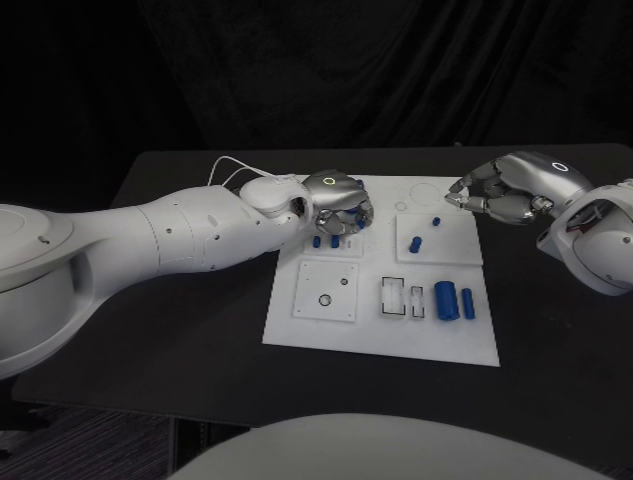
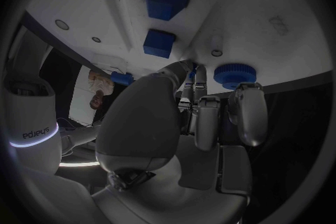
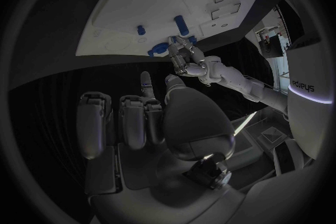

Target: Assemble the parts on the task board

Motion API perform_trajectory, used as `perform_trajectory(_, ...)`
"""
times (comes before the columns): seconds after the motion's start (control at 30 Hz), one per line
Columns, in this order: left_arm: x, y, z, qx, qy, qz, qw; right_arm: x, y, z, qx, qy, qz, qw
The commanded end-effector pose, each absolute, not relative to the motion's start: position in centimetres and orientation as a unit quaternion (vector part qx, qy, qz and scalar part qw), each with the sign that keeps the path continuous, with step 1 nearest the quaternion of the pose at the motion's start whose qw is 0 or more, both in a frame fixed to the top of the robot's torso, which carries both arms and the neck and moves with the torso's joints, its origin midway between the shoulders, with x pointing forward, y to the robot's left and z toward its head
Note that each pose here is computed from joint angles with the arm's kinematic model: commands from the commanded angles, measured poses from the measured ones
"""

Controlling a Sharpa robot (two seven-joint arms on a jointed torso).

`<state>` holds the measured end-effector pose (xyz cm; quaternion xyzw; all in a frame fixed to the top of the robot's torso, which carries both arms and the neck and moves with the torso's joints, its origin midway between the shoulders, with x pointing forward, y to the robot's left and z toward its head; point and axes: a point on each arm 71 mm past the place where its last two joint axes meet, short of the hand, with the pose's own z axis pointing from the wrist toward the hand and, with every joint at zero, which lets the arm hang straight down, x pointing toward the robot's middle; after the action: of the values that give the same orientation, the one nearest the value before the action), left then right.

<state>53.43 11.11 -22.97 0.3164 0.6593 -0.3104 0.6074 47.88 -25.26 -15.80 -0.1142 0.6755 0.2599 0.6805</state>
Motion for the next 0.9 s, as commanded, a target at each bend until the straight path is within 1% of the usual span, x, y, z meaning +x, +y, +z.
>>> perform_trajectory(0.03,53.2,11.0,-23.2,0.326,0.654,-0.318,0.604,47.9,-25.4,-15.9,-0.109,0.679,0.252,0.681)
perform_trajectory(0.2,53.2,11.1,-23.1,0.326,0.65,-0.319,0.608,47.9,-25.4,-15.9,-0.11,0.679,0.252,0.681)
perform_trajectory(0.5,52.8,11.9,-22.5,0.325,0.624,-0.329,0.63,47.9,-25.6,-16.0,-0.109,0.68,0.251,0.68)
perform_trajectory(0.63,52.6,12.3,-21.6,0.329,0.613,-0.334,0.635,47.9,-25.7,-16.0,-0.108,0.682,0.249,0.679)
perform_trajectory(0.73,52.5,12.7,-20.6,0.333,0.606,-0.336,0.64,47.9,-25.7,-16.1,-0.108,0.682,0.249,0.679)
perform_trajectory(0.9,52.5,13.7,-19.1,0.335,0.602,-0.333,0.644,47.9,-25.9,-16.1,-0.107,0.684,0.247,0.678)
